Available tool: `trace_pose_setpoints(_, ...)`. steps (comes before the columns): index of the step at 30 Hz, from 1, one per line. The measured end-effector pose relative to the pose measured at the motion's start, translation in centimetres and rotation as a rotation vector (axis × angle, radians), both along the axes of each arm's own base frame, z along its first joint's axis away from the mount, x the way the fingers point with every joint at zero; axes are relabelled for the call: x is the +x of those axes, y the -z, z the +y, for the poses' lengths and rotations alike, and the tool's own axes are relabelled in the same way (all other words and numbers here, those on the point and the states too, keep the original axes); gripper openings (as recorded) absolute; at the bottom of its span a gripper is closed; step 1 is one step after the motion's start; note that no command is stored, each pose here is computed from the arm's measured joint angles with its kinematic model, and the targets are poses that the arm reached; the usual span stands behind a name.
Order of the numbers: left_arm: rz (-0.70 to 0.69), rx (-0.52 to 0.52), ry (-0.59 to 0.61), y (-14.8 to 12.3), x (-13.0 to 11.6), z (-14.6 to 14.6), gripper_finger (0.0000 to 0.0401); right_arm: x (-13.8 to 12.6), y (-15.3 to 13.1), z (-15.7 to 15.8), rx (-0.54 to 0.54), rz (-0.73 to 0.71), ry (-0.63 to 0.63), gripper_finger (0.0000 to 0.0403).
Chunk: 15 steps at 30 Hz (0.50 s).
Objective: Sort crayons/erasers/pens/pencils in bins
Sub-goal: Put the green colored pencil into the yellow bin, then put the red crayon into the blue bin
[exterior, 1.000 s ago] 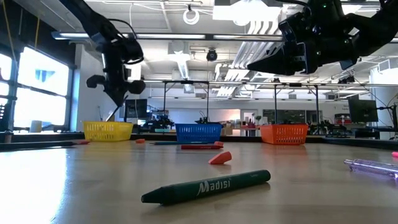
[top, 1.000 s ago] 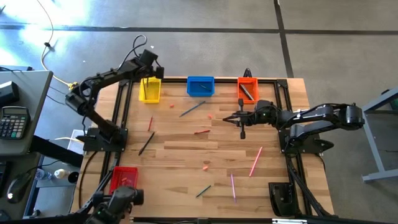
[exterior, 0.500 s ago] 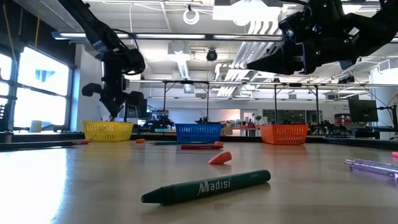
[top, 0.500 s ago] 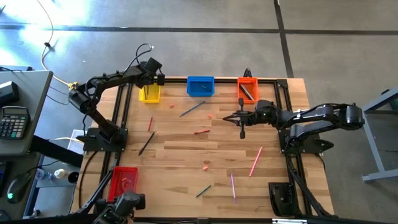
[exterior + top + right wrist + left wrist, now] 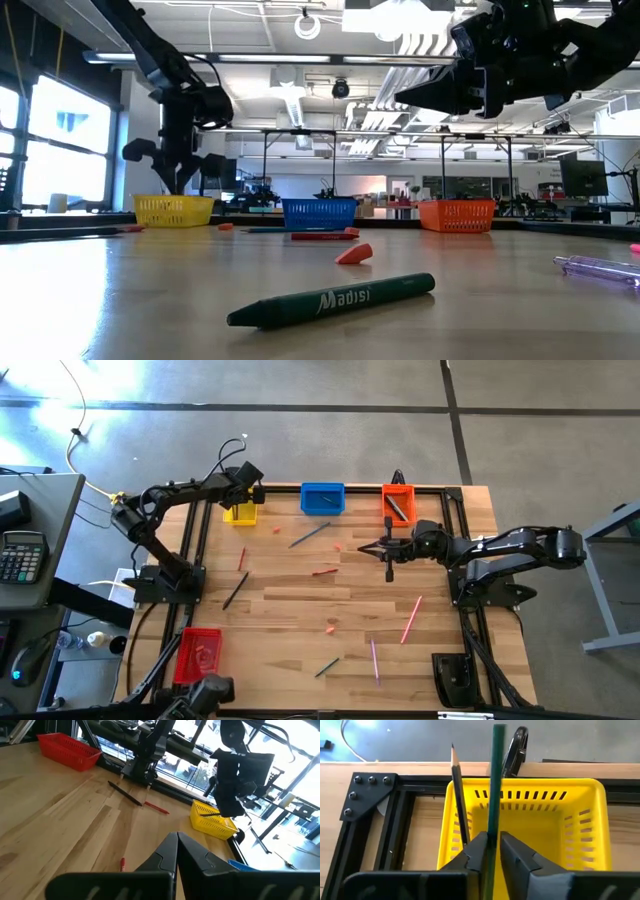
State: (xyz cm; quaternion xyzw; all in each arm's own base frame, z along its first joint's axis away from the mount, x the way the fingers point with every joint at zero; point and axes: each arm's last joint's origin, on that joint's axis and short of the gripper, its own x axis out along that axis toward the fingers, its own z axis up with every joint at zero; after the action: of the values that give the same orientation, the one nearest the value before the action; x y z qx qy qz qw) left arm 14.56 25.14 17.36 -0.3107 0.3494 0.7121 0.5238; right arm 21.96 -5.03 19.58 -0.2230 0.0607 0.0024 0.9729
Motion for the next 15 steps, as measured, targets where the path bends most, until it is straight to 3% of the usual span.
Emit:
trace_pose_setpoints(9, 0.031, 0.038, 0.080, -1.9, -0.1, -0.6, 0.0113, 0.0, 0.2, 0.0, 0.011, 0.019, 0.002, 0.0000)
trace_pose_setpoints(15, 0.041, 0.108, 0.207, -4.7, 0.9, -2.8, 0.0118, -0.3, 1.5, 0.1, 0.105, 0.149, 0.015, 0.0000)
